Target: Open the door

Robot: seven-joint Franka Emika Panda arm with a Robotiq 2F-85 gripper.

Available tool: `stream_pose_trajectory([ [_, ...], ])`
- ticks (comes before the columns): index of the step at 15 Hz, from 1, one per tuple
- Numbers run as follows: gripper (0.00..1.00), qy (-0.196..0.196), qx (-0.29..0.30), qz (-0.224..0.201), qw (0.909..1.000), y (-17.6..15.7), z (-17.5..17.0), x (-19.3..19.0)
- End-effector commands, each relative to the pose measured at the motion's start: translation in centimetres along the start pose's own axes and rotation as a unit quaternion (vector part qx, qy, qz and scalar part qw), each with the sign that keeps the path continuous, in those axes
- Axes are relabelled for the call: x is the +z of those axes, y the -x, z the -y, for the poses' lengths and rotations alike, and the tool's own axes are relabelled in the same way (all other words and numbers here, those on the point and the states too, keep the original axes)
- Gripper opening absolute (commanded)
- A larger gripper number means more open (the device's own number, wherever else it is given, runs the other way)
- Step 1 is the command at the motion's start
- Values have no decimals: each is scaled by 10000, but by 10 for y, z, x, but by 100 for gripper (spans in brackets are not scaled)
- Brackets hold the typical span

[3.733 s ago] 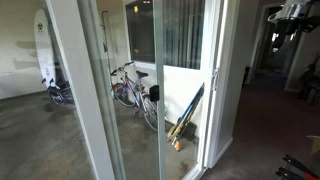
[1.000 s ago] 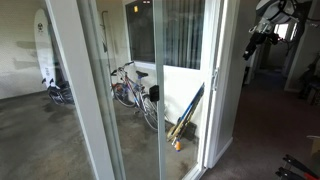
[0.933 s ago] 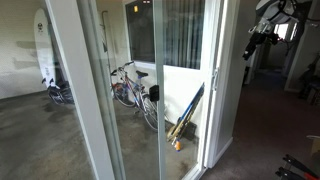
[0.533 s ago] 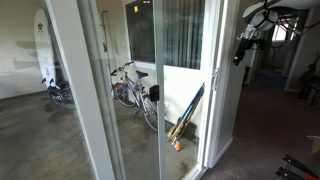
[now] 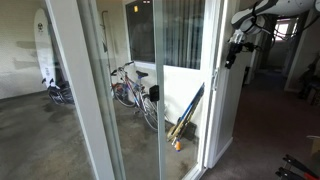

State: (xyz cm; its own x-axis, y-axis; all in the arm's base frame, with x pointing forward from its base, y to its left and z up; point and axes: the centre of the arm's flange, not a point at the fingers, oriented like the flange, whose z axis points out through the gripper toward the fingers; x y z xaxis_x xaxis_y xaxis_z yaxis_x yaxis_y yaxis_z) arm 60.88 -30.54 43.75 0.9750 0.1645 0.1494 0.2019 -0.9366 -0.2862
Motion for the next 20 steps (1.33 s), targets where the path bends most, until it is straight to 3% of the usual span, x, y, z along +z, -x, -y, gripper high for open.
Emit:
stream_pose_trajectory([
  [1,100,173,32,172,9997,-18,7,16],
  [9,100,227,-88,33,9997,-8,1,29],
  [15,100,836,-1259,462,9874,27,21,79],
  [20,100,962,-1332,76,9864,19,27,98],
])
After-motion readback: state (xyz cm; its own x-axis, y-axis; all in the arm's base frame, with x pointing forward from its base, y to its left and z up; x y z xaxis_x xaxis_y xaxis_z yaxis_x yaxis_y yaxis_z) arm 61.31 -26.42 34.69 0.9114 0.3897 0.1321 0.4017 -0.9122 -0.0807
